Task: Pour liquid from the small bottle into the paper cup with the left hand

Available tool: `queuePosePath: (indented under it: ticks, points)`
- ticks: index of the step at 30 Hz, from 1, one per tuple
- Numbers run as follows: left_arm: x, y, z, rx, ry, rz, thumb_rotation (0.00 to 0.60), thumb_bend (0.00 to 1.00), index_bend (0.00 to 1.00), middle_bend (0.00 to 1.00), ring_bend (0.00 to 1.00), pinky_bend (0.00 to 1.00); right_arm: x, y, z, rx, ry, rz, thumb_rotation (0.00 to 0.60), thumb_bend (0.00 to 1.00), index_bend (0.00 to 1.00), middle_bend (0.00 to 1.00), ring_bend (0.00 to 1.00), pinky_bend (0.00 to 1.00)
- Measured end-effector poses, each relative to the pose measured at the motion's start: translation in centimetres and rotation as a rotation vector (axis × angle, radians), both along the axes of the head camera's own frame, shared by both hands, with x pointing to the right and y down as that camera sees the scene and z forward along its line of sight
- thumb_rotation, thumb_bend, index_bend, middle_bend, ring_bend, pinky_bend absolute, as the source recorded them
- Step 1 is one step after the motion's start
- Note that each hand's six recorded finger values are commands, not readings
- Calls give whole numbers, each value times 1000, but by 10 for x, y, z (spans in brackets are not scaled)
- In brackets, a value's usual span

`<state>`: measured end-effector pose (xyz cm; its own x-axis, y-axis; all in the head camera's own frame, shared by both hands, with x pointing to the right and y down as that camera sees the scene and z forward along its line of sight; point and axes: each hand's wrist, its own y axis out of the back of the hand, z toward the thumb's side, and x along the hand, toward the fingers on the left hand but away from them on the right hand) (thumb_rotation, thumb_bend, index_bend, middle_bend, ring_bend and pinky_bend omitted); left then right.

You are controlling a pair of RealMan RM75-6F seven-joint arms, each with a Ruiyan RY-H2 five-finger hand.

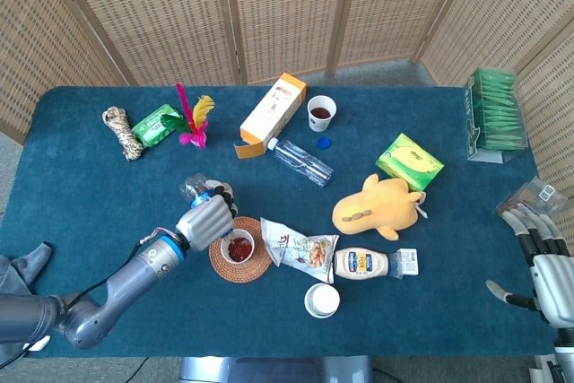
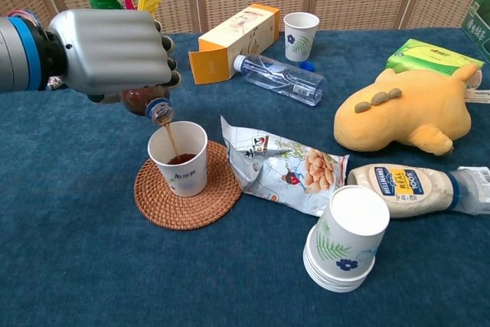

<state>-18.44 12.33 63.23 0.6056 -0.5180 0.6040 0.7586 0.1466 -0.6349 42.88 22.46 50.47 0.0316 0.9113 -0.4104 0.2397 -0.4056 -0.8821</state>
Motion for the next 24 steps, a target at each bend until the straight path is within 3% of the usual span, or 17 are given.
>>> queuePosePath:
  ticks: [13,24]
  points:
    - [0,0,0,-4,16,-11,600,482,570,440,292,383,0,0,0,-1,2,-1,600,0,0,0,0,0]
    - [3,2,0,33,1,43,600,481,572,442,292,384,-1,0,2,-4,7,-5,600,0,0,0,0,0]
